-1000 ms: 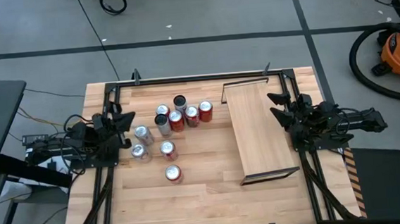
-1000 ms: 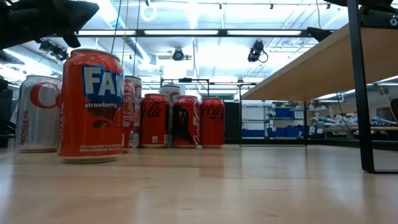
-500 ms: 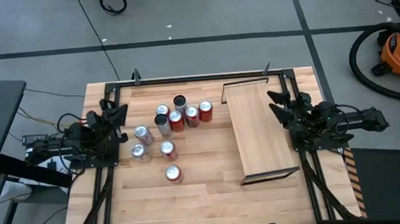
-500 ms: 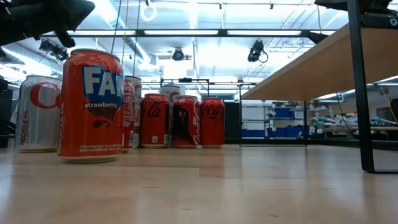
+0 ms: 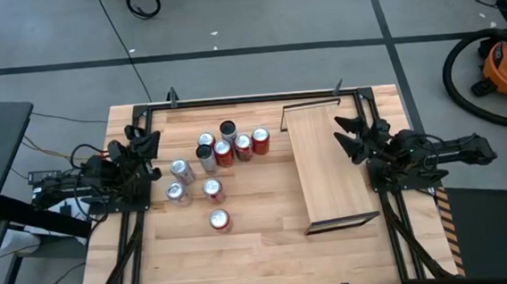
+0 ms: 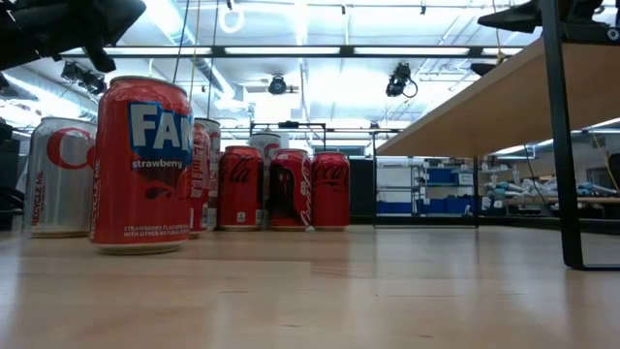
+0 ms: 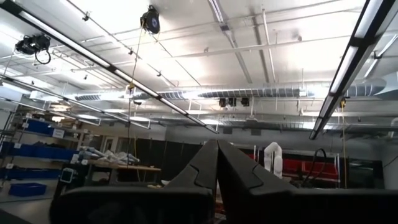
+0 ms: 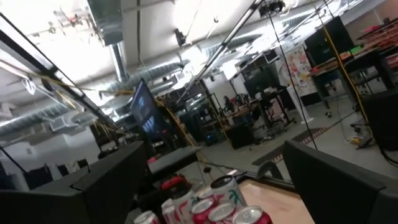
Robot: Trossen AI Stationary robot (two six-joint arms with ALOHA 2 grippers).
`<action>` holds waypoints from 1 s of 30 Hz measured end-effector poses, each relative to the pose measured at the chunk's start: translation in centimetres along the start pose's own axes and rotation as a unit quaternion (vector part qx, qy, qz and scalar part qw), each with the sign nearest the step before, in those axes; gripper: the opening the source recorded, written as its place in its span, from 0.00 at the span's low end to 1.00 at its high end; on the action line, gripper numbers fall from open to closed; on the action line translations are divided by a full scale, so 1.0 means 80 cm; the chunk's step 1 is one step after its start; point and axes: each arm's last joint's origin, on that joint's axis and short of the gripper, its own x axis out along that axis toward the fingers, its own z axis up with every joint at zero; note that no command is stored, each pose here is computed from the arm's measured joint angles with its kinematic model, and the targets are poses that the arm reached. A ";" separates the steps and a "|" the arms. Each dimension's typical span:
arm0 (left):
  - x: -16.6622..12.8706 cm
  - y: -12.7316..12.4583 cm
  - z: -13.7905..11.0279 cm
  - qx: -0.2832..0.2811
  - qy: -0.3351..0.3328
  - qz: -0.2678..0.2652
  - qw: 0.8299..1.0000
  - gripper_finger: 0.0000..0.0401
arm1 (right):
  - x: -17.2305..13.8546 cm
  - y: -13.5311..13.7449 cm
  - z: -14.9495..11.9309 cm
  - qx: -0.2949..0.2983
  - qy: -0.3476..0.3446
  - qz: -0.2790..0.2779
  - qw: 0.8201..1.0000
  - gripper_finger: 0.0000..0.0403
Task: Place canned beverage on shelf
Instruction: Put the right red black soda can on the shelf
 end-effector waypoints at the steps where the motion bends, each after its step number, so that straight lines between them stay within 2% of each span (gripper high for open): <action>1: 0.000 0.000 0.000 0.000 0.000 0.000 1.000 0.04 | 0.001 0.000 -0.001 -0.001 0.003 -0.001 1.000 0.97; 17: 0.000 -0.001 -0.001 0.000 0.002 -0.008 1.000 0.04 | 0.004 0.000 -0.009 -0.001 0.028 0.002 1.000 0.97; 24: 0.000 0.000 0.001 0.018 -0.005 -0.005 1.000 0.04 | 0.004 0.000 -0.009 -0.004 0.031 0.001 1.000 0.97; 30: 0.000 0.000 0.001 0.017 -0.005 -0.002 1.000 0.04 | 0.004 0.001 -0.002 -0.044 0.001 0.003 0.999 0.97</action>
